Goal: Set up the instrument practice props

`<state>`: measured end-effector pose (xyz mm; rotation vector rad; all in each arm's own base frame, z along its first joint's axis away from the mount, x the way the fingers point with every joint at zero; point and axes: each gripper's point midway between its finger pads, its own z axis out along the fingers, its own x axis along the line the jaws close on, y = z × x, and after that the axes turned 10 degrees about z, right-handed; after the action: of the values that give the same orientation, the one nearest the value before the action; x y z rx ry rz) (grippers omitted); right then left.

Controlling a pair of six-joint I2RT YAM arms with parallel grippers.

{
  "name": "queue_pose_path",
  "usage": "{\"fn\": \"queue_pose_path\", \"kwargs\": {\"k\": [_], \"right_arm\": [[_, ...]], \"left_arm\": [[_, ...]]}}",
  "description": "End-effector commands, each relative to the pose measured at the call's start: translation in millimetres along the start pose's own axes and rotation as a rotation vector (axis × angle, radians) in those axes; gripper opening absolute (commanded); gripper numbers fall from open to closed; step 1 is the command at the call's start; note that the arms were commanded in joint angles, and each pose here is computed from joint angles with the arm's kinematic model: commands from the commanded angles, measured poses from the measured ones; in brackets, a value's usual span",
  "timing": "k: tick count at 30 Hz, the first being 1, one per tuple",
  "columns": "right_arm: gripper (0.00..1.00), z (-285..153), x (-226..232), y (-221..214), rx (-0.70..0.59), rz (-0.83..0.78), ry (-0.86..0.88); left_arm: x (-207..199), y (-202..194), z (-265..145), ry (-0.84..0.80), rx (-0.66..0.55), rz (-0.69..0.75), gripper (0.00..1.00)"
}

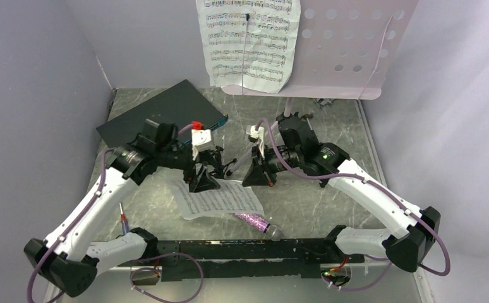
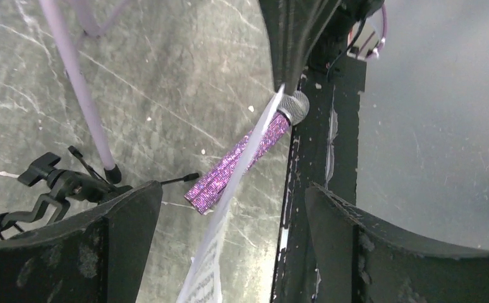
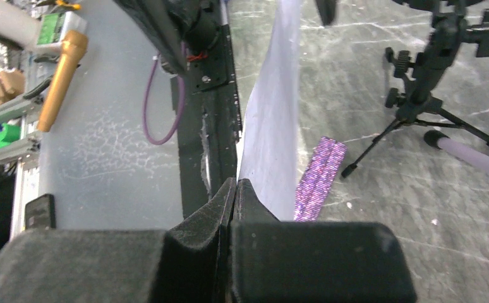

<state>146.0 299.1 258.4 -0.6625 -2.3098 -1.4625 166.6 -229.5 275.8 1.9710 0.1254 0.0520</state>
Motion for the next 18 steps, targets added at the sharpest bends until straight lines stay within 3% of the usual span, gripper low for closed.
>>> {"fn": "queue_pose_path", "kwargs": {"k": [1, 8, 18], "right_arm": [[0.0, -12.6, 33.8, 13.3, -0.017, -0.065, 0.128], [0.0, -16.2, 44.8, 15.0, -0.023, -0.075, 0.176], [0.0, -22.2, 50.8, 26.1, -0.055, -0.1, 0.172]], "left_arm": [[2.6, -0.8, 11.6, -0.016, 0.076, 0.09, 0.88], [-0.4, -13.3, 31.0, -0.028, 0.165, 0.141, 0.84], [-19.0, -22.9, 49.9, -0.116, 0.205, 0.176, 0.66]]}}
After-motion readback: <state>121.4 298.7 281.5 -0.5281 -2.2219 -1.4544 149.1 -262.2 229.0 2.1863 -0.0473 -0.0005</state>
